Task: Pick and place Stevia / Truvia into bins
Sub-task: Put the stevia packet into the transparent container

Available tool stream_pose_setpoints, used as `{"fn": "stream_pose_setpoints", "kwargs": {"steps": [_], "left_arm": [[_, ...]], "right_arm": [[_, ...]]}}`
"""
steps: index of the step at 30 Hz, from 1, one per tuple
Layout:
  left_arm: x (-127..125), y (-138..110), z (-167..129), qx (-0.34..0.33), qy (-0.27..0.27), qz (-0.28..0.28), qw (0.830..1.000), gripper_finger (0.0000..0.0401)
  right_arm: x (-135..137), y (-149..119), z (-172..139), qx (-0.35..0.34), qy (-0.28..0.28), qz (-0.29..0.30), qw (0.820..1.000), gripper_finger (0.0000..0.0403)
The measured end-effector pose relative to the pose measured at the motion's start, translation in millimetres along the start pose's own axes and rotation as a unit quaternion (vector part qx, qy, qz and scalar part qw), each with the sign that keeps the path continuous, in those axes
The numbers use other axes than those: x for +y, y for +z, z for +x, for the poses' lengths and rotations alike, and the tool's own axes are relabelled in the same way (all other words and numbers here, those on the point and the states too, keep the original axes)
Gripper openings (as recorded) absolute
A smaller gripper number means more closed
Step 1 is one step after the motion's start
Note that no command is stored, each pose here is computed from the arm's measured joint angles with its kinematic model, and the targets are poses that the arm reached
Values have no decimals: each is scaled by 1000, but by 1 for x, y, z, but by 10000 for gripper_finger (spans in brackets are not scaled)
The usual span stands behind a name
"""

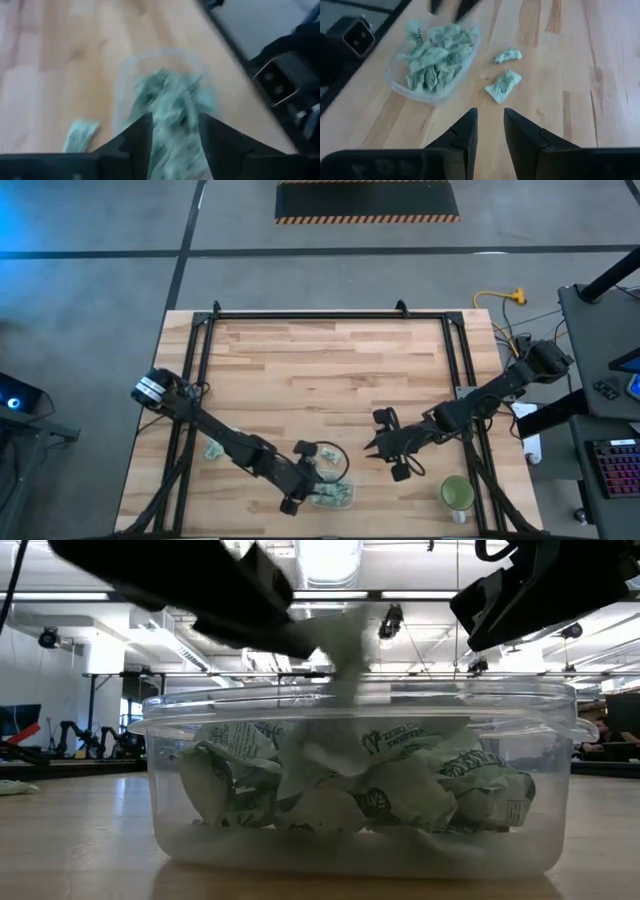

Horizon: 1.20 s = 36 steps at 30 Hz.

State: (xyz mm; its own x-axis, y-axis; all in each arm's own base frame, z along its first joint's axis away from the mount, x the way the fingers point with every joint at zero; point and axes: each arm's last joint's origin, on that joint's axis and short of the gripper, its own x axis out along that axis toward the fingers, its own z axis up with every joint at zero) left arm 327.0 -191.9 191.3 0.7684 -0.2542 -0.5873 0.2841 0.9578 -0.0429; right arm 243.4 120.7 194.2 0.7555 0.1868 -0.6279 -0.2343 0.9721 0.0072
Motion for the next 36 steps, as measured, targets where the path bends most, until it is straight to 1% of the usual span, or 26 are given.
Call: {"fn": "stream_pose_setpoints", "kwargs": {"steps": [3, 6, 9, 12, 16, 17, 21, 23, 29, 36], "left_arm": [[4, 2, -14, 24, 43, -29, 998, 152], [9, 4, -33, 43, 93, -57, 993, 152], [10, 3, -49, 49, 135, -74, 987, 152], [6, 3, -62, 44, 160, -78, 983, 152], [1, 1, -66, 37, 171, -69, 982, 152], [1, 0, -66, 37, 172, -68, 982, 152], [1, -4, -65, 43, 175, -65, 981, 152], [2, -7, -64, 47, 176, -63, 981, 152], [2, -11, -63, 50, 177, -63, 981, 152], [3, -13, -63, 52, 178, -62, 981, 152]], "right_arm": [[2, 2, 8, -18, 3, 3, 1000, 89], [5, 2, 23, -39, 8, -14, 999, 91], [2, -5, 40, -27, 2, -44, 999, 89], [-7, -8, 53, -10, -15, -40, 999, 85], [-23, -9, 68, 8, -28, -24, 999, 86], [-27, -8, 73, 10, -19, -18, 1000, 88], [-36, -7, 91, 0, 45, 0, 999, 98], [-38, -9, 100, 7, 59, 3, 998, 104], [-38, -9, 119, 22, 61, 4, 998, 122], [-38, -11, 131, 37, 60, 5, 997, 135]]}}
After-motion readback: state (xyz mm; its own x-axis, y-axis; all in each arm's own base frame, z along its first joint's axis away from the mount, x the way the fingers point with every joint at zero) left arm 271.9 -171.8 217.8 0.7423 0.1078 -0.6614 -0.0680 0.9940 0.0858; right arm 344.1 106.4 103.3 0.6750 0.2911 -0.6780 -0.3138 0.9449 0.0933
